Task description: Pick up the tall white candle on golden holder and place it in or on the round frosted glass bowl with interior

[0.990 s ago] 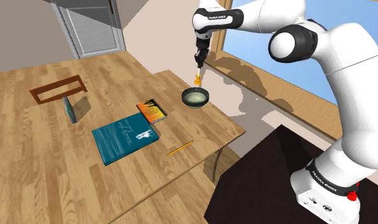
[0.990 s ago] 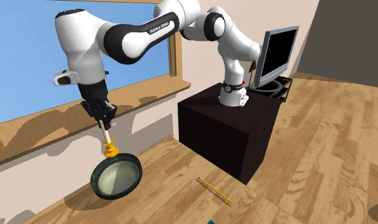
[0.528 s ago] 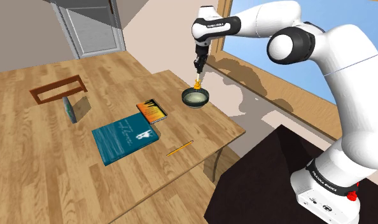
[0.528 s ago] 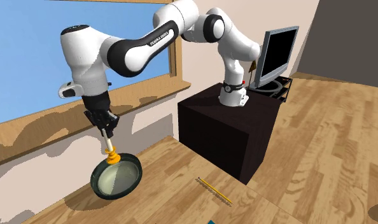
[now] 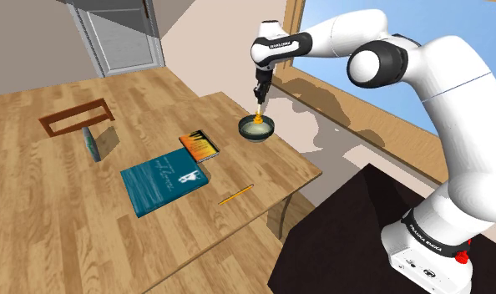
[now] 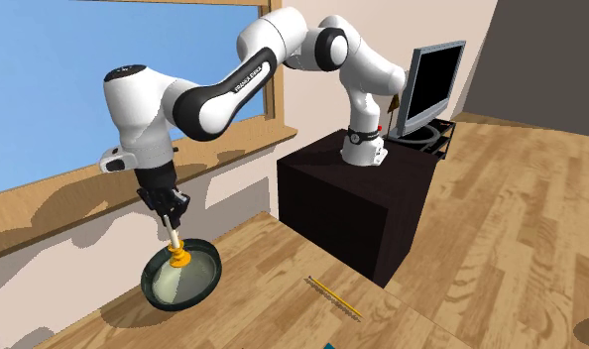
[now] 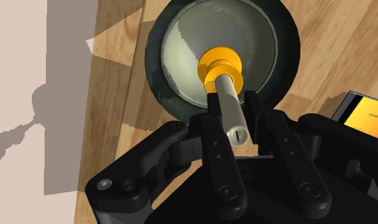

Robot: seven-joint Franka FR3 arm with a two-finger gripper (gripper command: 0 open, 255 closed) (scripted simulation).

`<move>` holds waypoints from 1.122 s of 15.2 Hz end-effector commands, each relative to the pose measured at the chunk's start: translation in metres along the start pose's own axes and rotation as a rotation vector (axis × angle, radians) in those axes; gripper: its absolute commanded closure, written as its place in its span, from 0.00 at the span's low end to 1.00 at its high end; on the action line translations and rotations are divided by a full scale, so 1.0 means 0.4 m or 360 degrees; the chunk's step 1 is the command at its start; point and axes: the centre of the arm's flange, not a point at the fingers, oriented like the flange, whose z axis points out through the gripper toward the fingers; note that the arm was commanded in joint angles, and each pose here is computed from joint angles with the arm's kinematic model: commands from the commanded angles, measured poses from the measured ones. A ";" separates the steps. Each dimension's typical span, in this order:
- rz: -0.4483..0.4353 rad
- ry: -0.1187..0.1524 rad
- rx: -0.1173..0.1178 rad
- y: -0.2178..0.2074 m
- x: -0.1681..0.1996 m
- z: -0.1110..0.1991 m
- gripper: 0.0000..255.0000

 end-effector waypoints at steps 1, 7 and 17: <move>0.0000 0.0001 0.0000 -0.002 0.000 0.035 1.00; 0.0000 0.0001 0.0000 -0.002 0.000 0.035 1.00; 0.0000 0.0001 0.0000 -0.002 0.000 -0.031 0.00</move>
